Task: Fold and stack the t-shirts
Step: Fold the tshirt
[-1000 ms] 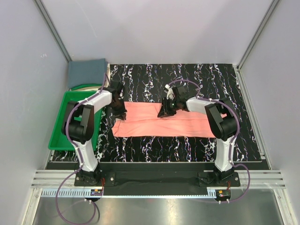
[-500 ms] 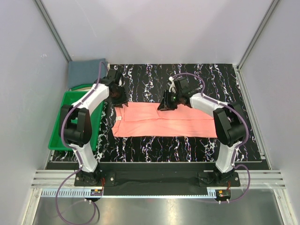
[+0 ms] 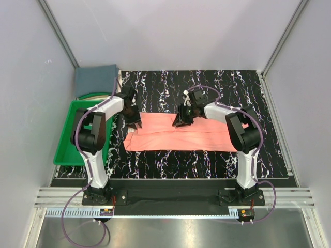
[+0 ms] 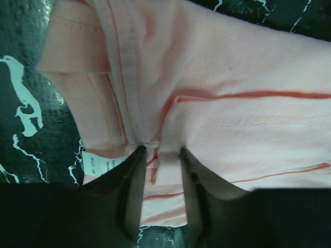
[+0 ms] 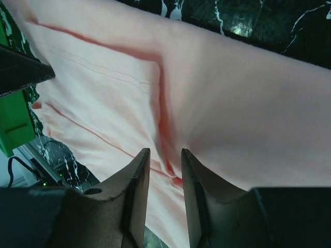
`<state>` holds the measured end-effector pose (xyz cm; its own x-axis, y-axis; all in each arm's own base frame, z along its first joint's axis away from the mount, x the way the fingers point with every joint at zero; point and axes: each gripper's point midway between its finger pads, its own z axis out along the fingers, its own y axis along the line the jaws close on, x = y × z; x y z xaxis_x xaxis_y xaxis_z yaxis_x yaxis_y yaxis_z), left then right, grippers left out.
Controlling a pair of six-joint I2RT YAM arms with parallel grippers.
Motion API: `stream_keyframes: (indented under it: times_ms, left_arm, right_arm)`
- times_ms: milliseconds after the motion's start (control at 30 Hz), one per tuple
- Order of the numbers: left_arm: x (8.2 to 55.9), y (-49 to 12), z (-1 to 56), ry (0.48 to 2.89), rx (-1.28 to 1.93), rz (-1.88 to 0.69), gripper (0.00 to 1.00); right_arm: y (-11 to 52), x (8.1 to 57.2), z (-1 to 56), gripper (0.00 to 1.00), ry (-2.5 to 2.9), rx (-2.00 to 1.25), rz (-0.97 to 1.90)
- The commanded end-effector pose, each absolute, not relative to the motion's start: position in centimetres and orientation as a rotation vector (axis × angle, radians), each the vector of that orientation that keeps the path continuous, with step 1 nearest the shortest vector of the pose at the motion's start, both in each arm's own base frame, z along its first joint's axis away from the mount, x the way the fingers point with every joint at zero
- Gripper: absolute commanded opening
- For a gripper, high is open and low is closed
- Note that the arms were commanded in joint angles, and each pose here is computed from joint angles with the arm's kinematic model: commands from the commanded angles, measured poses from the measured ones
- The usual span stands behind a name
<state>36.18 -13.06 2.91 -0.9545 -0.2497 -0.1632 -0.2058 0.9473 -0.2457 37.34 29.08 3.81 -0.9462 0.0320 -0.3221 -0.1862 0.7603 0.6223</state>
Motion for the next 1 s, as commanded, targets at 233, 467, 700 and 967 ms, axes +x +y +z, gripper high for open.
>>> stream_keyframes:
  times_ms: [233,467,700,967]
  left_arm:
    - [36.9,-14.1,5.8,2.808,-0.364,-0.434,0.00]
    - [34.5,-13.2,2.1,2.887,-0.424,-0.332,0.00]
    - [34.8,-12.2,2.4,2.868,-0.444,-0.283,0.14]
    - [41.0,-10.7,9.9,2.694,-0.398,-0.290,0.31]
  right_arm:
    - [29.2,37.7,2.7,0.09,2.645,-0.177,0.938]
    - [28.5,37.9,1.9,0.00,2.653,-0.167,0.883]
    - [28.4,38.0,2.4,0.04,2.641,-0.169,0.872]
    - [28.3,37.9,4.9,0.25,2.620,-0.181,0.870]
